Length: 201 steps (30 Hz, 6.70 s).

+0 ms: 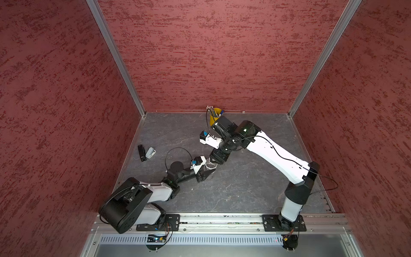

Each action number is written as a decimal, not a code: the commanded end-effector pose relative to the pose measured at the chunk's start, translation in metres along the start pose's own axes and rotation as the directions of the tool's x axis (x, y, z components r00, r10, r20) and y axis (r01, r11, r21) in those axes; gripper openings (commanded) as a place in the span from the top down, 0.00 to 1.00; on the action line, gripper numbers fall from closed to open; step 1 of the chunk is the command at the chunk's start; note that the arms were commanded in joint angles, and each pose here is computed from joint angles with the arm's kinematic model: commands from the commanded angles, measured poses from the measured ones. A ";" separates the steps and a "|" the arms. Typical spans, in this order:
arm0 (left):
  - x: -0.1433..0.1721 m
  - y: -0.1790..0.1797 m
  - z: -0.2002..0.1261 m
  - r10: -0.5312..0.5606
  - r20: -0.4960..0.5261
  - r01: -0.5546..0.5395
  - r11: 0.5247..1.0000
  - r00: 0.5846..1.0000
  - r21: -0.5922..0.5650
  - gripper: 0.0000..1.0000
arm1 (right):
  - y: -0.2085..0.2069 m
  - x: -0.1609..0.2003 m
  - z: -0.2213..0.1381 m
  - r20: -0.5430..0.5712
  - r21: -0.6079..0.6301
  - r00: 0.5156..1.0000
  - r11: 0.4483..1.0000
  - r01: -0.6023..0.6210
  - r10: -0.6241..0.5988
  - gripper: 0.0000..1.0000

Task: Screw on the bottle caps
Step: Screw the bottle cap onto the plastic bottle.

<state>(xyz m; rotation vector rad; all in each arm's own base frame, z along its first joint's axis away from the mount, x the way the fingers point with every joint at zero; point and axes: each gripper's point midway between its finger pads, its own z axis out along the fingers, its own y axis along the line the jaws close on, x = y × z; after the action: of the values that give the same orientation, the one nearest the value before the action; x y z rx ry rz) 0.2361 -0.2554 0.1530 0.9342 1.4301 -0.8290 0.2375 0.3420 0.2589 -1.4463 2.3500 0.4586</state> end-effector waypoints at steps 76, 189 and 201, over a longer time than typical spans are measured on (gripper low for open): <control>0.004 -0.003 0.002 -0.005 -0.044 0.005 1.000 0.999 0.014 0.43 | -0.001 0.007 0.022 -0.179 0.095 0.979 0.992 -0.078 0.094 0.52; -0.087 0.000 0.000 0.515 -0.269 -0.558 0.821 0.814 -0.119 0.50 | -0.034 -0.011 -0.045 0.189 -0.501 -0.095 0.013 -0.865 0.977 0.68; -0.063 0.007 -0.036 0.142 -0.303 -0.117 0.988 0.942 0.101 0.51 | 0.006 -0.018 -0.096 0.664 -0.043 0.748 0.998 0.038 0.000 0.41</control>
<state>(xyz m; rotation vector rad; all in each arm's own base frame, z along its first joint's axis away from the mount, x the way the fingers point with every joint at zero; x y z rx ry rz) 0.2581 -0.2140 0.2208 1.1615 1.5930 -0.4271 0.2592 0.3036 0.3449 -0.4518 2.1162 1.0131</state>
